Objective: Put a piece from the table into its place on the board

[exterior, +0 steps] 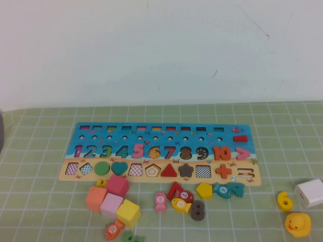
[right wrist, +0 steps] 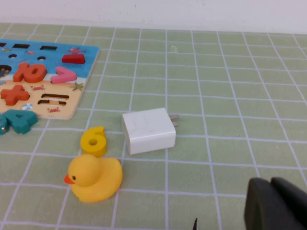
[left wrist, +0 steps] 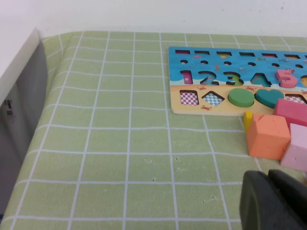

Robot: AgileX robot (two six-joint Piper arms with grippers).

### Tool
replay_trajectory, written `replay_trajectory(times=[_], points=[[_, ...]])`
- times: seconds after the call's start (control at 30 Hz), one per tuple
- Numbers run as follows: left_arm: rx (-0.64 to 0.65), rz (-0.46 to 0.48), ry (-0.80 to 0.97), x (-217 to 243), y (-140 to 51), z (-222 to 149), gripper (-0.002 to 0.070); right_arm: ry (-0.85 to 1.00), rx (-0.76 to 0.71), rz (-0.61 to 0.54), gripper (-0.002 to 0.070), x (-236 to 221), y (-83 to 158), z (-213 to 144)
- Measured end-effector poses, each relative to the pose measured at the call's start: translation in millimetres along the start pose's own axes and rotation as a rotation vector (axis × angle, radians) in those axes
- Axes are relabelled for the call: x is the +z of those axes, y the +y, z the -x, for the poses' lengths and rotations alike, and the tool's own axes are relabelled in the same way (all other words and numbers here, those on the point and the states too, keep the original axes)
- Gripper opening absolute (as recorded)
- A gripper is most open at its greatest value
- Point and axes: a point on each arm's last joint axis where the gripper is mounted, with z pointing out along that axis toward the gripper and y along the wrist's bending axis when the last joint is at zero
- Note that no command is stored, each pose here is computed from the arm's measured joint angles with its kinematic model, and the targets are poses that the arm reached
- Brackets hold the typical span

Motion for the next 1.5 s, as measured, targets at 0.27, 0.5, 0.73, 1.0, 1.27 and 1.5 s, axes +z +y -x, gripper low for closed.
replay_trajectory(times=[0.27, 0.5, 0.73, 1.0, 1.27, 1.5], points=[[0.000, 0.000, 0.000, 0, 0.0, 0, -0.0001, 0.000, 0.000, 0.000, -0.0001, 0, 0, 0], [0.000, 0.000, 0.000, 0, 0.0, 0, -0.0001, 0.000, 0.000, 0.000, -0.0001, 0, 0, 0], [0.000, 0.000, 0.000, 0, 0.0, 0, -0.0001, 0.000, 0.000, 0.000, -0.0001, 0, 0, 0], [0.000, 0.000, 0.000, 0, 0.0, 0, -0.0001, -0.002, 0.015, 0.007, -0.0001, 0, 1, 0], [0.000, 0.000, 0.000, 0, 0.0, 0, -0.0001, 0.010, 0.457, 0.168, -0.0001, -1, 15, 3], [0.000, 0.000, 0.000, 0, 0.0, 0, -0.0001, -0.017, 0.970, 0.338, -0.0001, -5, 25, 15]])
